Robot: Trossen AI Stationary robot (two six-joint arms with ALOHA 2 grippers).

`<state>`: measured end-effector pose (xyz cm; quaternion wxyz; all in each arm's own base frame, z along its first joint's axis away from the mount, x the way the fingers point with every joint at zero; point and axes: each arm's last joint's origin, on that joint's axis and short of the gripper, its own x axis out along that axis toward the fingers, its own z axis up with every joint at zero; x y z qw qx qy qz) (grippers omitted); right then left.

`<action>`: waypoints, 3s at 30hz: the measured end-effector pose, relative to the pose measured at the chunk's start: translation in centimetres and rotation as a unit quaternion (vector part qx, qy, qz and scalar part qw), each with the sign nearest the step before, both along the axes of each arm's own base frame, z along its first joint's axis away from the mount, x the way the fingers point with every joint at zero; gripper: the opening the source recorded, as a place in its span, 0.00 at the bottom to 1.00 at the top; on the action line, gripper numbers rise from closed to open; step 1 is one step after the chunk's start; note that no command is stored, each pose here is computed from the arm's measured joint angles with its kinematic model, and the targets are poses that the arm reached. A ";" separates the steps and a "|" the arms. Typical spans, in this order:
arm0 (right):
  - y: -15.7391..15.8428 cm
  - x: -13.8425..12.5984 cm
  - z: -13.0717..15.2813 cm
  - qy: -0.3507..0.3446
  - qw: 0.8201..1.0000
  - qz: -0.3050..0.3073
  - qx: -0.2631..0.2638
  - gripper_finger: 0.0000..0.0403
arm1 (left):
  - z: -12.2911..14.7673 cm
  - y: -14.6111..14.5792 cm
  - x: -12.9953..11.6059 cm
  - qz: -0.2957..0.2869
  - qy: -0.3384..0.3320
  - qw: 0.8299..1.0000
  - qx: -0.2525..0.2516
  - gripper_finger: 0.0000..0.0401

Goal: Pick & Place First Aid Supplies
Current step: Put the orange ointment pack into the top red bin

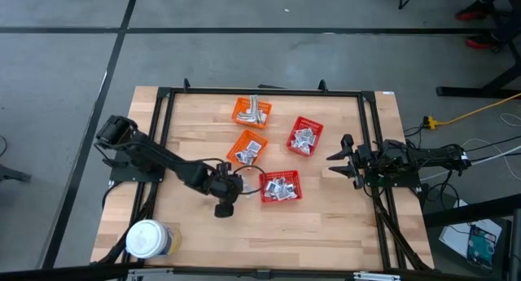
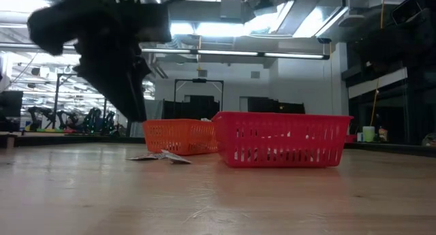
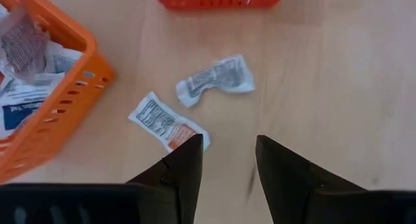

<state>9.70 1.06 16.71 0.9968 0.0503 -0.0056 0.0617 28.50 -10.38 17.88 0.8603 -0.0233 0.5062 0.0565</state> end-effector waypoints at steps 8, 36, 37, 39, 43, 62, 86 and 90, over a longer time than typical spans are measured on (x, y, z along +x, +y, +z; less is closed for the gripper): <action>0.0 0.0 0.0 0.000 1.000 0.000 0.000 0.40 | -2.4 0.0 1.0 -0.015 0.025 0.999 0.019 0.34; 0.0 0.0 0.0 0.000 1.000 0.000 0.000 0.40 | -5.6 1.7 1.3 0.048 0.071 0.996 -0.011 0.09; 0.0 0.0 0.0 0.000 1.000 0.000 0.000 0.40 | -5.6 1.6 1.2 0.046 0.071 0.996 -0.013 0.06; 0.0 0.0 0.0 0.000 1.000 0.000 0.000 0.40 | -5.7 1.4 1.2 0.043 0.068 0.997 -0.014 0.02; 0.0 0.0 0.0 0.000 1.000 0.000 0.000 0.40 | -5.5 1.1 1.3 0.046 0.059 0.997 -0.025 0.01; 0.0 0.0 0.0 0.000 1.000 0.000 0.000 0.40 | 2.4 -1.1 2.8 0.026 -0.081 0.983 -0.161 0.00; 0.0 0.0 0.0 0.000 1.000 0.000 0.000 0.40 | 6.7 5.6 7.4 0.072 -0.309 0.935 -0.157 0.01; 0.0 0.0 0.0 0.000 1.000 0.000 0.000 0.40 | 7.9 7.5 8.0 0.074 -0.337 0.926 -0.150 0.00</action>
